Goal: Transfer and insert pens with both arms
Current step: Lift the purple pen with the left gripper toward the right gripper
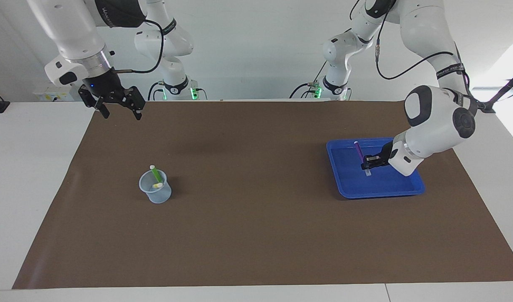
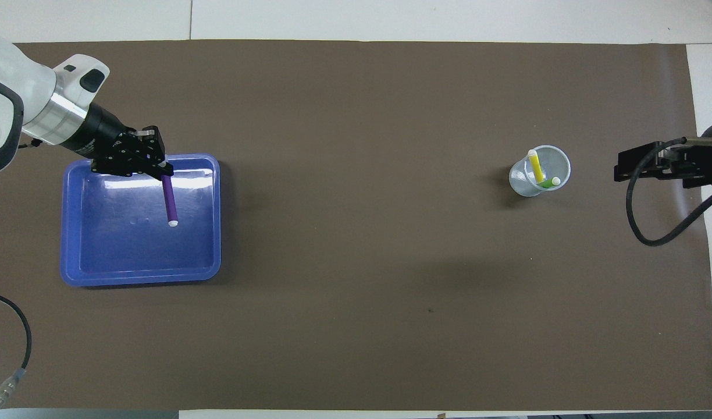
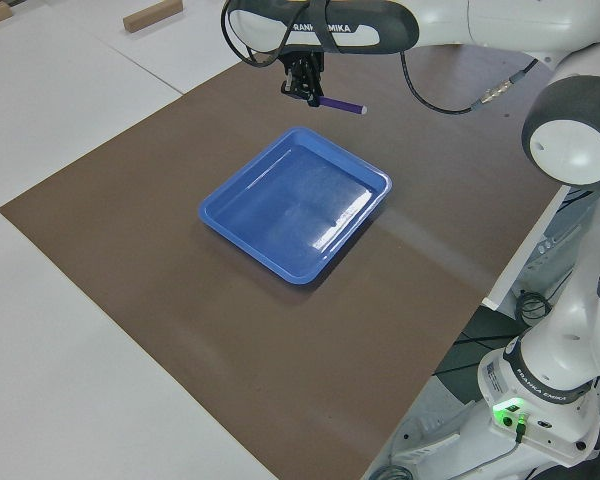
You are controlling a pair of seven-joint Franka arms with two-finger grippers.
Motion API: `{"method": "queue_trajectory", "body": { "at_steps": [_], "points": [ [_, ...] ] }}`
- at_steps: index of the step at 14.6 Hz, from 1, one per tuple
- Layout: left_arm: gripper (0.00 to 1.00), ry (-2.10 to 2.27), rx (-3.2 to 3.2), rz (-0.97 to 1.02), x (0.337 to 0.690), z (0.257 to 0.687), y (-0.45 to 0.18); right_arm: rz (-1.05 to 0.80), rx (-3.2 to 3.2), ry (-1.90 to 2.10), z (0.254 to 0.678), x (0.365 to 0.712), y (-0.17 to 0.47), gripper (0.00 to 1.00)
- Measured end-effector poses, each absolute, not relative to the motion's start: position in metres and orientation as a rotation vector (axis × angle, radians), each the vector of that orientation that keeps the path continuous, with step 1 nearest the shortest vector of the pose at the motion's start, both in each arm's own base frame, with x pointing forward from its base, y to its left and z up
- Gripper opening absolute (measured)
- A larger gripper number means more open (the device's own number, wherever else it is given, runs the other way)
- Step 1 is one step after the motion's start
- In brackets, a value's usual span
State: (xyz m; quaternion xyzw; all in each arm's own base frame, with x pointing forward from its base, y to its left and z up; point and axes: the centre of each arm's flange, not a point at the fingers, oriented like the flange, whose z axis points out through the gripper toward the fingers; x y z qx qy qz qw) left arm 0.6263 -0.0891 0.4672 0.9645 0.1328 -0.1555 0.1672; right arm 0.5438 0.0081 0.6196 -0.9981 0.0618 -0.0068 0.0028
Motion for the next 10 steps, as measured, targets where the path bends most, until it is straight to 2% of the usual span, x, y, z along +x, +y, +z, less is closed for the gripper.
{"method": "queue_trajectory", "body": {
  "at_steps": [4, 10],
  "points": [
    [0.17, 0.833, 2.526, -0.611, 0.613, 0.510, -0.150, -0.020, -3.098, 0.216, 0.620, 0.544, 0.012, 1.00],
    [0.17, 1.359, 2.102, -0.849, 0.587, 0.575, -0.216, -0.048, -2.807, 0.382, 0.633, 0.549, 0.055, 1.00]
  ]
}}
